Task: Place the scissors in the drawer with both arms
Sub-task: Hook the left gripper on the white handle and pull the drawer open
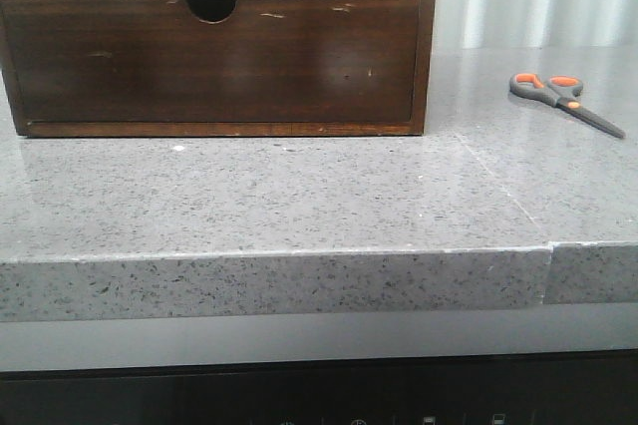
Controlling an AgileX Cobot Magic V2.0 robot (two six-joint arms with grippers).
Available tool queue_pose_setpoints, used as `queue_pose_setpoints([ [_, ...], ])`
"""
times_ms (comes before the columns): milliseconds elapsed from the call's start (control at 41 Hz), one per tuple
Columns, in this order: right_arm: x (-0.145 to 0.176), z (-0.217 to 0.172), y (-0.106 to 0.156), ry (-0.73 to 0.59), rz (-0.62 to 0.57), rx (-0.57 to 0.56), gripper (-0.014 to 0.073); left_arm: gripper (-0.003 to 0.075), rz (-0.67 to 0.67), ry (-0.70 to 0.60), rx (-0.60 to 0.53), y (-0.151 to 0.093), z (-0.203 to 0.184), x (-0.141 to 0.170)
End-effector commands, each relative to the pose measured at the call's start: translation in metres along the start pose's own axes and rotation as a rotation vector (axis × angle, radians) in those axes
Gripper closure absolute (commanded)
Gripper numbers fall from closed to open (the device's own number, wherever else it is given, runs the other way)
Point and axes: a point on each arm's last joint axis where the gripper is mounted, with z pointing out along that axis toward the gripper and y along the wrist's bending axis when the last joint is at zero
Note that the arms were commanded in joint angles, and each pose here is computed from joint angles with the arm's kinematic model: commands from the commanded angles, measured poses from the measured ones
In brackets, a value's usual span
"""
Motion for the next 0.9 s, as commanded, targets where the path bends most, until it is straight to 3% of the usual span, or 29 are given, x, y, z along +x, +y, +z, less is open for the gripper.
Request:
queue_pose_setpoints([
  [0, -0.014, -0.005, -0.002, -0.089, -0.014, 0.016, 0.0035, 0.0103, -0.115, -0.055, 0.129, -0.011, 0.011, -0.016],
  [512, -0.014, -0.005, -0.002, -0.089, -0.014, 0.016, 0.0035, 0.0103, -0.359, -0.009, 0.488, -0.015, 0.074, -0.028],
  [878, -0.014, -0.005, -0.002, -0.089, -0.014, 0.016, 0.0035, 0.0103, -0.402, 0.024, 0.557, -0.012, 0.107, -0.043],
])
